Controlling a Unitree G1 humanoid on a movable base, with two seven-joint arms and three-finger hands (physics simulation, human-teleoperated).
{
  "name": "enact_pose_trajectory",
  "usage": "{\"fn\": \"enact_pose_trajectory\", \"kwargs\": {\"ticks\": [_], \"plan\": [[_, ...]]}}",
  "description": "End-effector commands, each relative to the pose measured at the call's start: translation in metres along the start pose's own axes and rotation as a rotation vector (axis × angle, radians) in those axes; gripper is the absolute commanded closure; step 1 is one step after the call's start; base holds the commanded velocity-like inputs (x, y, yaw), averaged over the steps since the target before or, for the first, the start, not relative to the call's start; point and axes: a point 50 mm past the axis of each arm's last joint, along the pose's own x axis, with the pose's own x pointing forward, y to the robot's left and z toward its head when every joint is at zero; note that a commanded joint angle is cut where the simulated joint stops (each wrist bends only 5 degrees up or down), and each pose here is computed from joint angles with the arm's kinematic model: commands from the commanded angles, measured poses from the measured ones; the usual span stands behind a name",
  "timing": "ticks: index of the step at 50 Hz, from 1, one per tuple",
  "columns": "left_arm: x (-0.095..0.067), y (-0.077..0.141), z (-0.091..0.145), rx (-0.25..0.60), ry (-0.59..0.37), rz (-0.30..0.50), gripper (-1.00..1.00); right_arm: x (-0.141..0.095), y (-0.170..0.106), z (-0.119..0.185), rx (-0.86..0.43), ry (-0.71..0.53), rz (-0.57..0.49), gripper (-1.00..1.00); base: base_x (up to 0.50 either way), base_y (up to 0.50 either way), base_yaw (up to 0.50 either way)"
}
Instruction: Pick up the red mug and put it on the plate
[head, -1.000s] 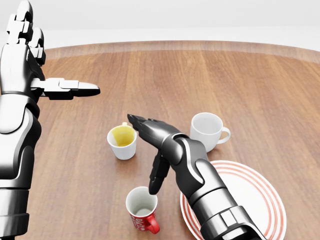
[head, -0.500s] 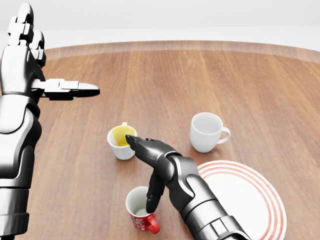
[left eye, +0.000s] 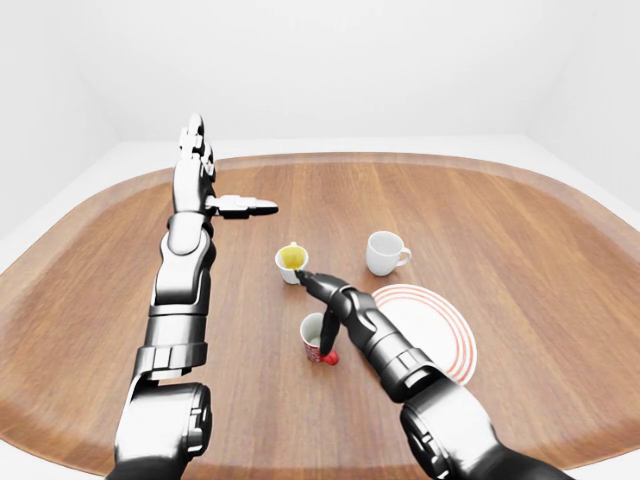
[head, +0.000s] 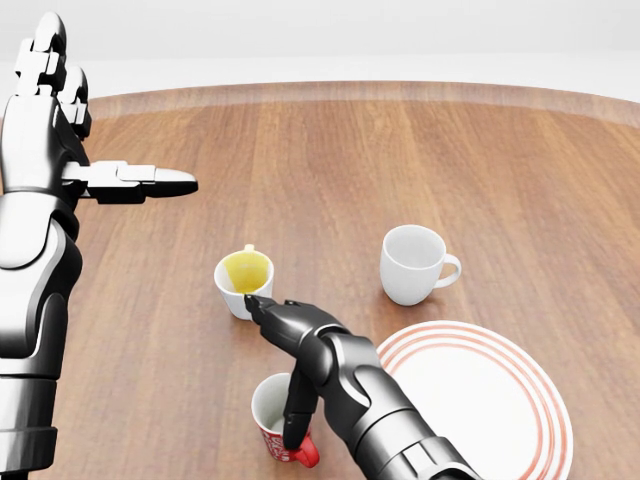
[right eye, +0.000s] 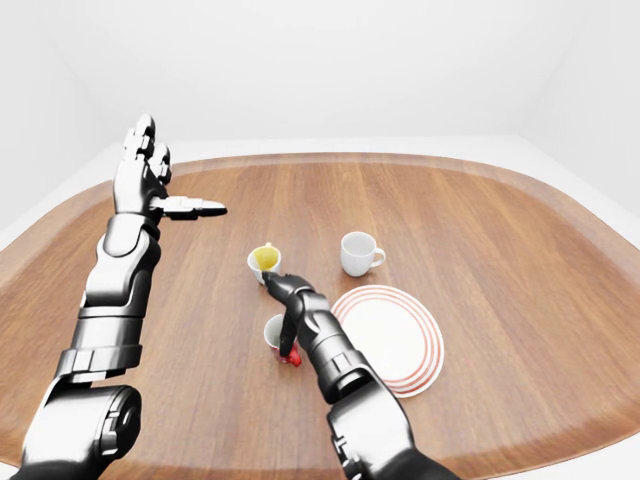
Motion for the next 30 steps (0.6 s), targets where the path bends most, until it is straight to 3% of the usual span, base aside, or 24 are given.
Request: {"fn": "enact_pose_trajectory", "kwargs": {"ticks": [1, 30], "plan": [[0.000, 0.000, -0.001, -0.002, 0.002, 0.001, -1.00, 0.003, 0.009, 0.000, -0.004, 0.017, 0.018, -1.00, 0.00, 0.00, 0.00], [-0.001, 0.002, -0.005, -0.005, 0.020, 0.006, -1.00, 0.005, 0.035, -0.011, -0.011, 0.071, 0.074, -1.00, 0.00, 0.00, 0.00]]}}
